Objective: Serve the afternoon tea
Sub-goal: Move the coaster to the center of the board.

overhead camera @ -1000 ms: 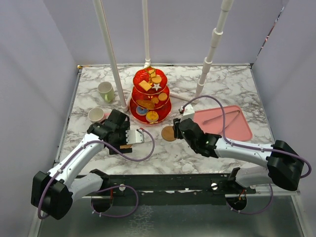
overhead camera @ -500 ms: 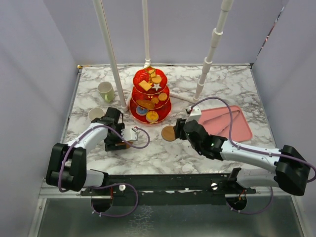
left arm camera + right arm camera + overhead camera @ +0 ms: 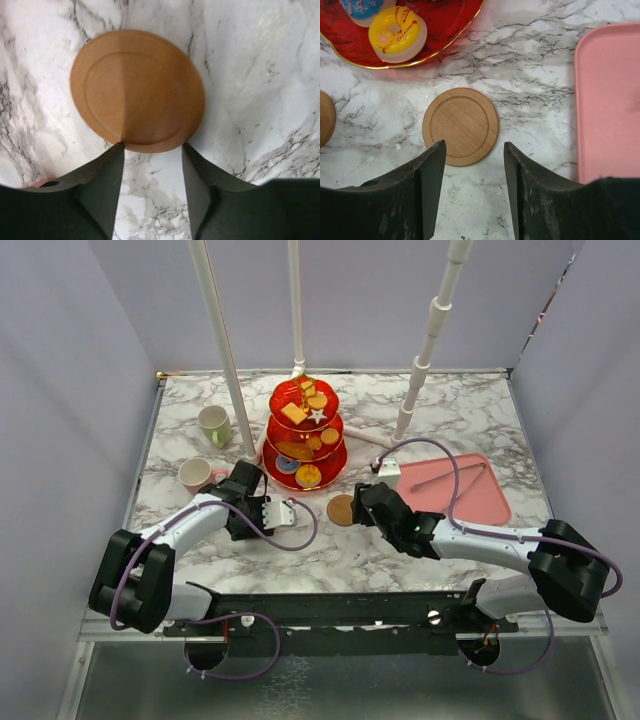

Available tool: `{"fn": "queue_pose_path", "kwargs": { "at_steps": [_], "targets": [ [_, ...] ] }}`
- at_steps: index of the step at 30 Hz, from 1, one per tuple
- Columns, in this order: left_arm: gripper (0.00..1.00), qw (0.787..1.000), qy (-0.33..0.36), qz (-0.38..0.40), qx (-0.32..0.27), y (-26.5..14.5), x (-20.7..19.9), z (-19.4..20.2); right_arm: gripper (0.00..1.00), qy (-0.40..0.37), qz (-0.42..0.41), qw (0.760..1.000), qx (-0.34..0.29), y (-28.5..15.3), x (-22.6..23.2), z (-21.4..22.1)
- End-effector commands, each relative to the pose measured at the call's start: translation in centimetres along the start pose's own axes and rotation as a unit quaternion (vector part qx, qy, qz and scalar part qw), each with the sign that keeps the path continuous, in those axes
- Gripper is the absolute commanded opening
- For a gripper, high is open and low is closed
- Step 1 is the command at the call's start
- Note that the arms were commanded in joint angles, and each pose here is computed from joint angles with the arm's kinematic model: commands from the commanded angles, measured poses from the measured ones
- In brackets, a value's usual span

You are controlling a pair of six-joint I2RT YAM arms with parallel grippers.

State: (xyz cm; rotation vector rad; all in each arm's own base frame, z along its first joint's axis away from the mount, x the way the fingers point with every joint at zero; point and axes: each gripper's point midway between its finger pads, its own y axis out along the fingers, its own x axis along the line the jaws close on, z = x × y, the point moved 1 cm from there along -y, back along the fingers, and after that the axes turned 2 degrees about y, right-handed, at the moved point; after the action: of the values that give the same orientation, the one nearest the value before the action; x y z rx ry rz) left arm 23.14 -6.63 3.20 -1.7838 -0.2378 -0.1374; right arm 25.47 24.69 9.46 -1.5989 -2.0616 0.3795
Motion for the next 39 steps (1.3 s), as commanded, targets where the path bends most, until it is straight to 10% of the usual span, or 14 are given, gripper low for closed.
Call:
{"fn": "queue_pose_path", "kwargs": {
  "at_steps": [1,29,39],
  "targets": [
    [0.46,1.0,0.0,0.015,-0.021,1.1,-0.7,-1.5,0.54,0.019,-0.002,1.0,0.006,0.5,-0.1,0.0],
    [0.38,0.994,0.02,0.045,-0.102,-2.5,-0.2,-11.4,0.54,-0.004,0.029,0.998,0.056,3.9,-0.6,3.9],
    [0.45,0.997,0.046,0.045,-0.03,-5.9,1.2,-7.3,0.53,-0.021,0.027,0.998,0.044,3.9,-0.8,2.7]
  ]
}}
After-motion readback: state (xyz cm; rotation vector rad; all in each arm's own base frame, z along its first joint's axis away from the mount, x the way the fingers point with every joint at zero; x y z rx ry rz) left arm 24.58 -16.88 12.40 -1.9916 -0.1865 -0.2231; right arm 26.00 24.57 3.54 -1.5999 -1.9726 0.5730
